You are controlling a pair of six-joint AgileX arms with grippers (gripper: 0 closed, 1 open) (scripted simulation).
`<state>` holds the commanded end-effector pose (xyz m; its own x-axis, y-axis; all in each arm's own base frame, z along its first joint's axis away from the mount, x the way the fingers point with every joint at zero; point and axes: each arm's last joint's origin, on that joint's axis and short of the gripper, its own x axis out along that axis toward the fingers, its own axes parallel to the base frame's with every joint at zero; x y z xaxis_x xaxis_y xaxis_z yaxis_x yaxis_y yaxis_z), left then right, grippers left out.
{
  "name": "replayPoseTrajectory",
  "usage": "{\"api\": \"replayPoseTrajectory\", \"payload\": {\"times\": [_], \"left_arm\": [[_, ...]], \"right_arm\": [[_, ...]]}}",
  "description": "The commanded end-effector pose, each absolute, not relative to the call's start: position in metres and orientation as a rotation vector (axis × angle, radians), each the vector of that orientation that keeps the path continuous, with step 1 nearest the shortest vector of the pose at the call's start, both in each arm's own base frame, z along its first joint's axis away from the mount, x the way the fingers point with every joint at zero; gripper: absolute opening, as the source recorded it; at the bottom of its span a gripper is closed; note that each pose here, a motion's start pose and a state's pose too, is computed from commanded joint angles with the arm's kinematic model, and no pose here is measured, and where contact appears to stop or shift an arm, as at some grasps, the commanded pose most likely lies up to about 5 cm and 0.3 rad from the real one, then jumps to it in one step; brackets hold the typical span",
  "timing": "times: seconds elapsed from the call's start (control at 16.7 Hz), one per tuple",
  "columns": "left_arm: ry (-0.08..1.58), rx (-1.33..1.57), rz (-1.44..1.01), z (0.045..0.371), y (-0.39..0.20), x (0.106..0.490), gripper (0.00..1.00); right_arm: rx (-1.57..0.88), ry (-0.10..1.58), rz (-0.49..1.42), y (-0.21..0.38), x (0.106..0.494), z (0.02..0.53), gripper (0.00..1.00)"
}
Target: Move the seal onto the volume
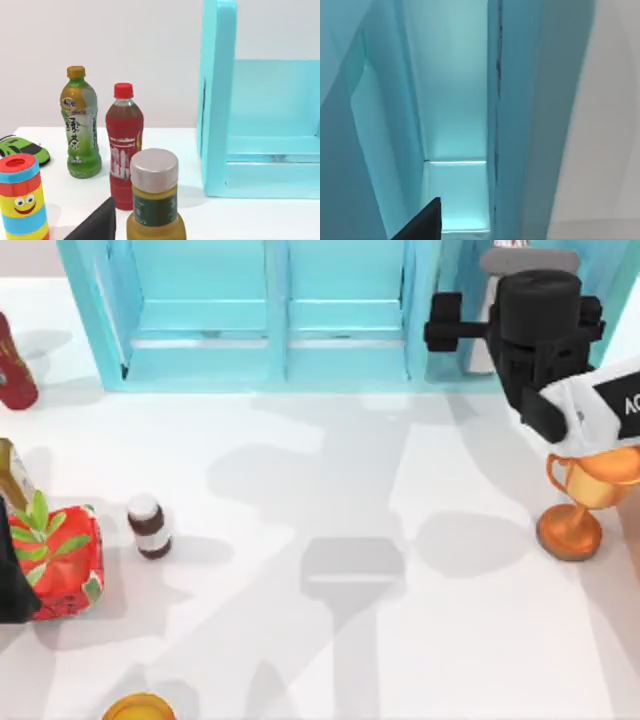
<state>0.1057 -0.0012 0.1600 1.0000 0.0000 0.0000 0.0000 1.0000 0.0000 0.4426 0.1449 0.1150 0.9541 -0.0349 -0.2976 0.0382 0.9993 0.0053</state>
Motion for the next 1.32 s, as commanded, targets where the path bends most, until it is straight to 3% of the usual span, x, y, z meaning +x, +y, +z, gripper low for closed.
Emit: {"api": "replayPoseTrajectory", "payload": {"times": [0.42,1.2,1.32], "left_arm": [[0.0,0.0,0.0,0.16,-0.0012,0.1057,1.0],[0.0,0.0,0.0,0.16,-0.0012,0.1057,1.0],[0.0,0.0,0.0,0.16,-0.0012,0.1057,1.0]], "right_arm": [[0.011,0.302,-0.037,0.1501,0.4564,0.1042,1.0],[0.011,0.302,-0.037,0.1501,0.4564,0.1042,0.02],[0.011,0.302,-0.037,0.1501,0.4564,0.1042,0.0]]}}
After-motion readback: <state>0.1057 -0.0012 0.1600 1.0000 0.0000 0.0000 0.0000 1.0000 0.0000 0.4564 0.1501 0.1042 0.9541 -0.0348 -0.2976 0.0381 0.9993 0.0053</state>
